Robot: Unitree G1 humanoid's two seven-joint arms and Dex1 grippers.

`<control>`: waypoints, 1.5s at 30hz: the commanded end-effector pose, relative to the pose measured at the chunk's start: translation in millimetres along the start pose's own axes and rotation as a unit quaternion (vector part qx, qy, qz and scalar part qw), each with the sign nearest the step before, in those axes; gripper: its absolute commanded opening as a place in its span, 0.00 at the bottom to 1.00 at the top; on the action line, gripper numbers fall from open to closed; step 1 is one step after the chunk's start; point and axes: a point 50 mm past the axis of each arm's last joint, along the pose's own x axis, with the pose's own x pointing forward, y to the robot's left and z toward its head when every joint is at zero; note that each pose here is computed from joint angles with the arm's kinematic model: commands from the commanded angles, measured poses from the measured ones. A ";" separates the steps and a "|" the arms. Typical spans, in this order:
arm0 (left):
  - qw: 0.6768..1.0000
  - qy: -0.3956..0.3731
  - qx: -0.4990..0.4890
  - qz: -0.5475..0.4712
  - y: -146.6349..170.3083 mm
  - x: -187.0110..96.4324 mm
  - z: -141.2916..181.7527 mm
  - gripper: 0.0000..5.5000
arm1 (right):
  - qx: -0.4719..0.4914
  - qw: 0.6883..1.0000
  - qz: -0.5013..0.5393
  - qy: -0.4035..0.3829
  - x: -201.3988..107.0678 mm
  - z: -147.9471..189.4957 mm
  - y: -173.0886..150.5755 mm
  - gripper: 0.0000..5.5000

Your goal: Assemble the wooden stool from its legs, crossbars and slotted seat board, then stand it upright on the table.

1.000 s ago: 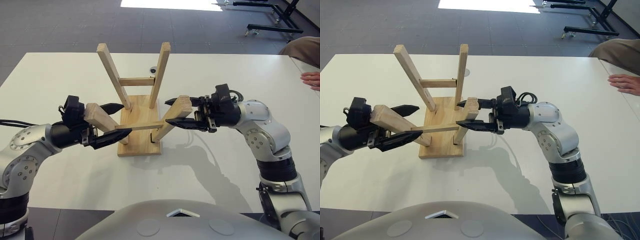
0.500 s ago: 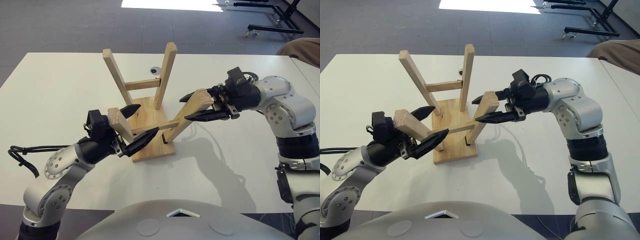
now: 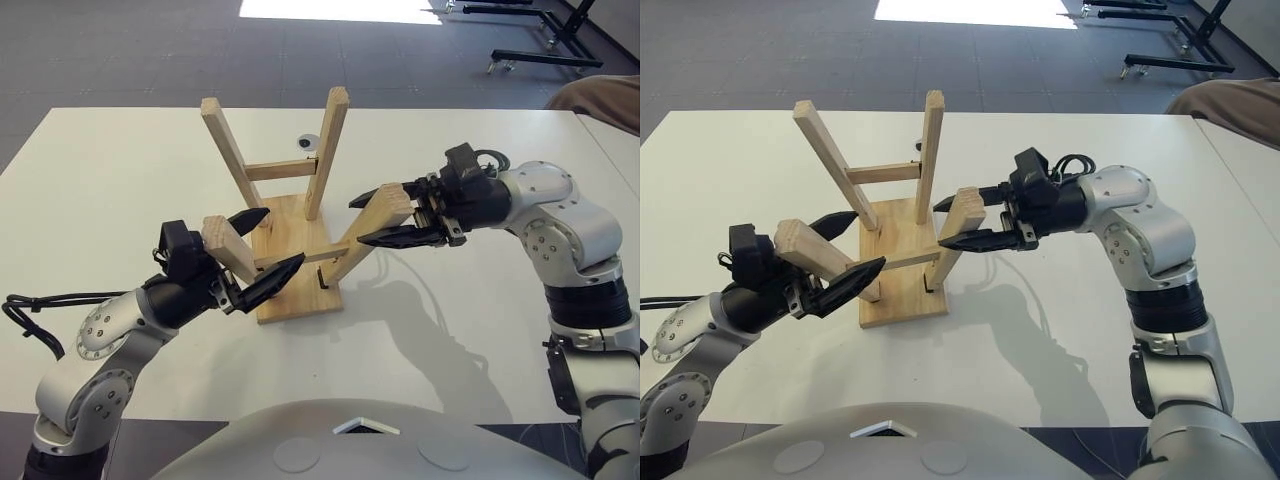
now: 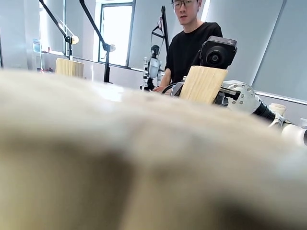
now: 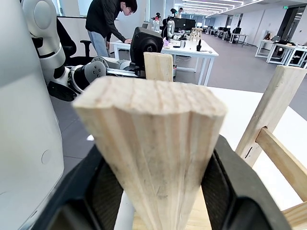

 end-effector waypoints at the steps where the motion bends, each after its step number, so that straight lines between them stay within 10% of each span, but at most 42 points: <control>1: 0.999 0.034 -0.013 -0.038 5.6 1.1 -1.5 0.84 | 0.022 0.999 0.022 -0.005 25.1 -15.6 9.8 0.37; 16: 0.998 0.036 -0.024 -0.042 29.2 -4.8 4.3 0.84 | -0.001 0.999 -0.027 -0.024 30.3 -17.5 12.5 0.37; 31: 0.996 0.057 -0.022 -0.059 39.9 -12.3 18.8 0.84 | -0.021 0.995 -0.070 -0.063 25.5 -9.0 17.9 0.92; 45: 0.995 -0.045 -0.014 -0.084 25.6 -6.4 56.2 0.84 | -0.024 0.950 -0.114 -0.291 -9.5 70.4 23.8 0.92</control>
